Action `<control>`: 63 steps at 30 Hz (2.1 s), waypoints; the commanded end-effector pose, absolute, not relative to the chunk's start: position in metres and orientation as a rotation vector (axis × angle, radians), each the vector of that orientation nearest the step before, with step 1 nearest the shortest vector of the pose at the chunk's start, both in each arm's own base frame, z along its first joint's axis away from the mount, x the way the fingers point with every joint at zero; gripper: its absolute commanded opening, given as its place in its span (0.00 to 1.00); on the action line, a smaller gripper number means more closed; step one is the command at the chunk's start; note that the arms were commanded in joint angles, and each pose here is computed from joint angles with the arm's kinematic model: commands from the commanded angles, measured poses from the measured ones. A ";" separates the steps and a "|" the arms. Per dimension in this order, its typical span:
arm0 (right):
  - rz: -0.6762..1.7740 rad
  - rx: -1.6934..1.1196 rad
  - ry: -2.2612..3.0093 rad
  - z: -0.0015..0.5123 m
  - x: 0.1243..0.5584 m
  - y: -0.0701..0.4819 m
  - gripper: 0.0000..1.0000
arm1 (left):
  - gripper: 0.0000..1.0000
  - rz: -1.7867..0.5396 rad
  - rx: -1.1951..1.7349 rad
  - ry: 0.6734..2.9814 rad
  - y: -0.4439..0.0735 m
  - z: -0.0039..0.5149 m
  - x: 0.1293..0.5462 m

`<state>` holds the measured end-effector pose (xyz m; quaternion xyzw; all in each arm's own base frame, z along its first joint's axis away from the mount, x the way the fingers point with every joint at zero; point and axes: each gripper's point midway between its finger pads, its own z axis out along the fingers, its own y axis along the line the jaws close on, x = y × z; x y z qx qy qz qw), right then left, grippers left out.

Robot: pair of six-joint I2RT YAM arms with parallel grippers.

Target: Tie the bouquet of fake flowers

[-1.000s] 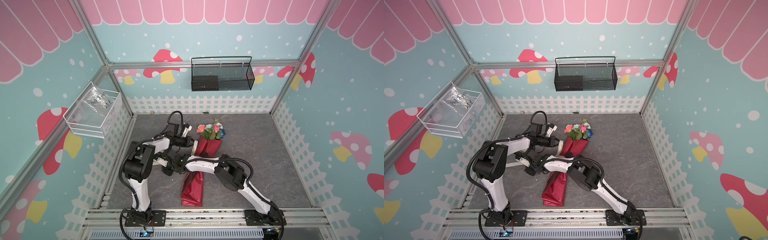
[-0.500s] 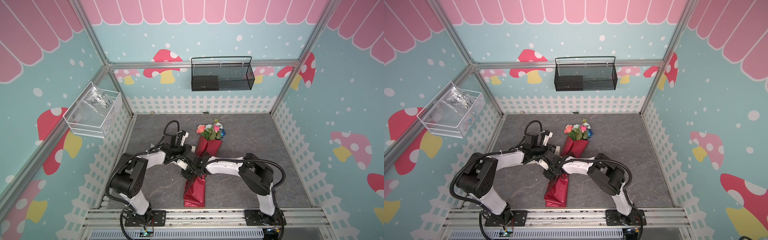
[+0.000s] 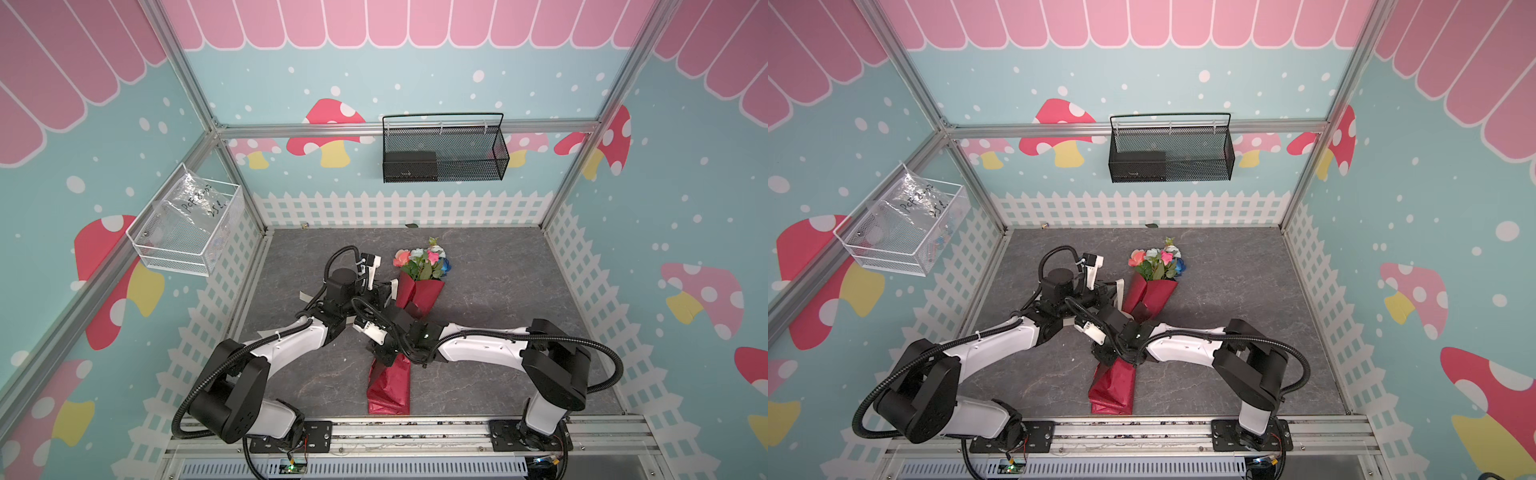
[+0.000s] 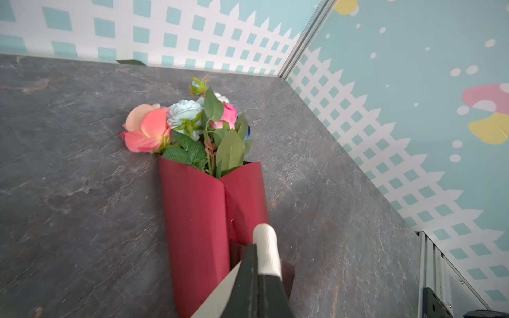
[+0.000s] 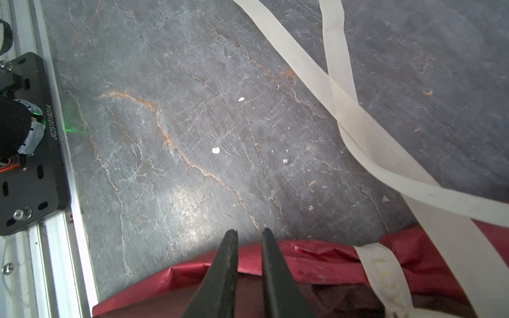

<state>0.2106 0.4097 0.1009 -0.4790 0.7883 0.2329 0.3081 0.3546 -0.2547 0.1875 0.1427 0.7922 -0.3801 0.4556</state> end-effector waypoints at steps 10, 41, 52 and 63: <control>0.624 -0.844 1.920 0.207 0.256 0.340 0.33 | 0.02 -0.792 0.069 2.234 -0.195 0.105 0.378; 0.735 -1.118 2.375 0.079 0.209 0.397 0.49 | 0.02 -0.995 0.257 2.103 -0.264 0.162 0.372; 0.680 -1.142 2.430 0.074 0.217 0.408 0.72 | 0.02 -0.986 0.367 2.128 -0.286 0.158 0.354; 0.866 -1.265 2.523 0.077 0.175 0.402 0.94 | 0.03 -0.908 0.411 2.072 -0.284 0.173 0.353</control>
